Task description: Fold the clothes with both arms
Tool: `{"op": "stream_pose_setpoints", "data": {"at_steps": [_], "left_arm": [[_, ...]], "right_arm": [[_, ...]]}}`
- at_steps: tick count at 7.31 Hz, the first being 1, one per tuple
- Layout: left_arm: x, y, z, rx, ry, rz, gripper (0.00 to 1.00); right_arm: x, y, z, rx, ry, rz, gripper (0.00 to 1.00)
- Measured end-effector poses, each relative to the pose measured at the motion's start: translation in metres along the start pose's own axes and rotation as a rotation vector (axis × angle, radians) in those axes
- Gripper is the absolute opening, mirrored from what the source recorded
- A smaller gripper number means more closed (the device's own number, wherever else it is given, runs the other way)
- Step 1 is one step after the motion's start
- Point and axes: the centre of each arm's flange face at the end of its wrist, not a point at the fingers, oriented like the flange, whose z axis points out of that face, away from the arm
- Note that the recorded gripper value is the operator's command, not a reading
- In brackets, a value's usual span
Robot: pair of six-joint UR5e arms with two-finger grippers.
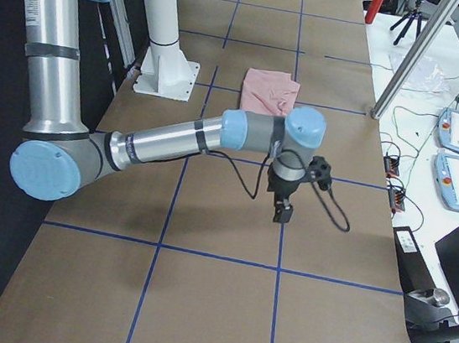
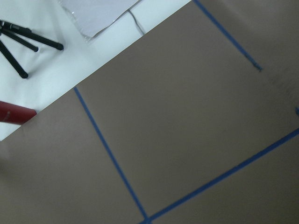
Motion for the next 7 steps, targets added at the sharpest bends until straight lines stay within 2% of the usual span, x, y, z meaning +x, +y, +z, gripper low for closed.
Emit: {"op": "stream_pose_setpoints", "data": {"at_steps": [1, 2, 4, 7], "left_arm": [[-0.025, 0.025, 0.021, -0.014, 0.013, -0.040, 1.00], [-0.041, 0.047, 0.044, -0.036, 0.058, -0.085, 1.00], [-0.046, 0.085, 0.072, -0.057, 0.172, -0.172, 1.00], [-0.045, 0.100, 0.081, -0.041, 0.196, -0.170, 1.00]], "right_arm": [[0.025, 0.021, 0.025, -0.035, -0.016, 0.041, 1.00], [0.043, 0.032, 0.043, -0.047, -0.022, 0.058, 1.00], [0.064, 0.034, 0.064, -0.025, -0.015, 0.032, 1.00], [0.075, 0.031, 0.072, 0.016, 0.015, -0.016, 1.00]]}}
